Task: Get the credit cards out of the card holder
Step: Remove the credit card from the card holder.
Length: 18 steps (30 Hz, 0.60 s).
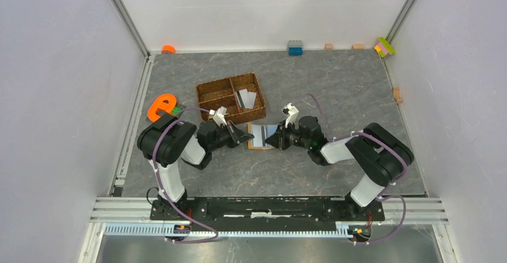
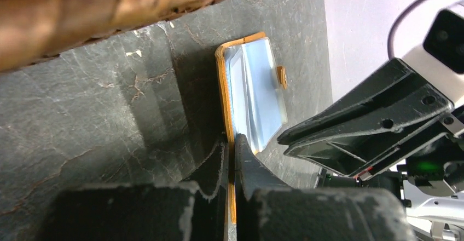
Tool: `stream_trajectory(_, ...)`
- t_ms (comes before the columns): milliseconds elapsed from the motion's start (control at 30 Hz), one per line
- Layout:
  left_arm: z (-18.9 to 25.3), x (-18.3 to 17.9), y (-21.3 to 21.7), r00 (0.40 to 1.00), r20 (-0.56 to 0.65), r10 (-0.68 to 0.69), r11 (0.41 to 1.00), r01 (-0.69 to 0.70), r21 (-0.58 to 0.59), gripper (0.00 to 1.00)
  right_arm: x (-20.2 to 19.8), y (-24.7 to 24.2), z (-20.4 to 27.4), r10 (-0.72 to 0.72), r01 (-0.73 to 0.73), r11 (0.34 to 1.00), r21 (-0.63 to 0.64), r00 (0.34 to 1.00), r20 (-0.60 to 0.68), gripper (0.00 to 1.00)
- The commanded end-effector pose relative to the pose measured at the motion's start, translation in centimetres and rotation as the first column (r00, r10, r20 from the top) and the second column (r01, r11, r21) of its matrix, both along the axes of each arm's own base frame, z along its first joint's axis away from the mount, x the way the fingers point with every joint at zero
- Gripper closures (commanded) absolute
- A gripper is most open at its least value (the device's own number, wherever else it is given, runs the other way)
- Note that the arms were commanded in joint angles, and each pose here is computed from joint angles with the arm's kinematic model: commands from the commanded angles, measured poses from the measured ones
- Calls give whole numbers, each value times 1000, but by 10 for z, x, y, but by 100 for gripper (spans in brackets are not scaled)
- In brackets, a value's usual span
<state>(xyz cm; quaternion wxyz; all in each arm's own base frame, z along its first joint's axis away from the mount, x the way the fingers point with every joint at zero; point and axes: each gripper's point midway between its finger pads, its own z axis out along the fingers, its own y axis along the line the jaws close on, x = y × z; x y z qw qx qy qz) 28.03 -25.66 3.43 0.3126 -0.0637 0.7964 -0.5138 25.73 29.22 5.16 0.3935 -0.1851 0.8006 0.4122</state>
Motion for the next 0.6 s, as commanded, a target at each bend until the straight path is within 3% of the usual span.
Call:
stream_trajectory(0,-1,-1,-3,997,63,-33,999,31,42,98,4,27,24,105,-101,985,141,994,-24,83)
stream_trajectory(300,-3,-4,-3,998,62,-31,997,26,77,98,26,7,4,-5,18,994,110,994,-111,69)
stream_trajectory(567,0,-5,-6,997,66,-41,998,37,53,98,27,-2,-16,-31,47,996,81,982,-187,64)
